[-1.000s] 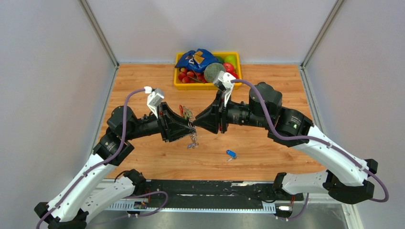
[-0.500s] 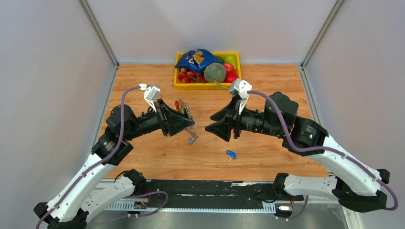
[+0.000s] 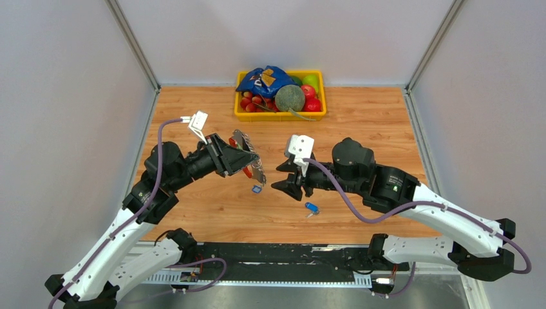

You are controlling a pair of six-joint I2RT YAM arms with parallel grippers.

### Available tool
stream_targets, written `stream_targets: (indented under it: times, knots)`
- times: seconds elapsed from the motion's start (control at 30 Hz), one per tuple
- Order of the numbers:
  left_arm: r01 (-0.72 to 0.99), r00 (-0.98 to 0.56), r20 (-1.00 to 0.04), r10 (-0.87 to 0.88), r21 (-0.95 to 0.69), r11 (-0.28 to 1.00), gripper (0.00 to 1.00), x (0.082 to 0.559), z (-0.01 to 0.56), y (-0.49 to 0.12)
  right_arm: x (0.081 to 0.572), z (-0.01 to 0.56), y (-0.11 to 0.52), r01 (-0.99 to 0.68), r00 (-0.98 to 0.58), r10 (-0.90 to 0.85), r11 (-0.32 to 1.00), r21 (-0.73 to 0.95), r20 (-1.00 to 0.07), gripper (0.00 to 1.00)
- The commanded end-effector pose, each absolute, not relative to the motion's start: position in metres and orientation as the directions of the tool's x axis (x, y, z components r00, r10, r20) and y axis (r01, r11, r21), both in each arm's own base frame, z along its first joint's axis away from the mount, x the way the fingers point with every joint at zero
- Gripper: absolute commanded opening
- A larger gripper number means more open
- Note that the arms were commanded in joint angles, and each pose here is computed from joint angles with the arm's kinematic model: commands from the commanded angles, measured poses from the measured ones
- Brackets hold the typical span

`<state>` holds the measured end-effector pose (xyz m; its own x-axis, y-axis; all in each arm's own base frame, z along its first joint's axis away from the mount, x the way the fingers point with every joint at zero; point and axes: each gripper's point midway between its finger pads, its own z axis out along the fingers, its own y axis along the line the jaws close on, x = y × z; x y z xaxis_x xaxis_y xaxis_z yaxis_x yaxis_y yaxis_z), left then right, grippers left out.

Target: Put the keys on the keyring

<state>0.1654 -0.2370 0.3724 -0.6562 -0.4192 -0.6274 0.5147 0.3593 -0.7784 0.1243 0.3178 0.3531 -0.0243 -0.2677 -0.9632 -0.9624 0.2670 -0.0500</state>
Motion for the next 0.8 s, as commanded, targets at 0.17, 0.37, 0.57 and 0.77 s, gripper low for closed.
stream_targets:
  times: [0.17,0.37,0.57,0.77]
  knots:
    - [0.453,-0.672,-0.539,-0.508,-0.842,0.294,0.00,0.165,0.390,-0.232,0.131,0.389,0.328,-0.924,0.198,-0.160,0.300,-0.239,-0.967,0.45]
    - [0.475,-0.684,-0.545,-0.485,-0.837,0.271,0.00,0.159,0.394,-0.235,0.141,0.387,0.328,-0.865,0.284,-0.203,0.367,-0.341,-0.937,0.38]
    - [0.498,-0.689,-0.560,-0.459,-0.827,0.261,0.00,0.151,0.400,-0.235,0.136,0.391,0.321,-0.827,0.387,-0.224,0.344,-0.444,-0.894,0.40]
    - [0.508,-0.698,-0.564,-0.442,-0.824,0.249,0.00,0.146,0.402,-0.236,0.135,0.391,0.321,-0.787,0.460,-0.250,0.329,-0.521,-0.852,0.39]
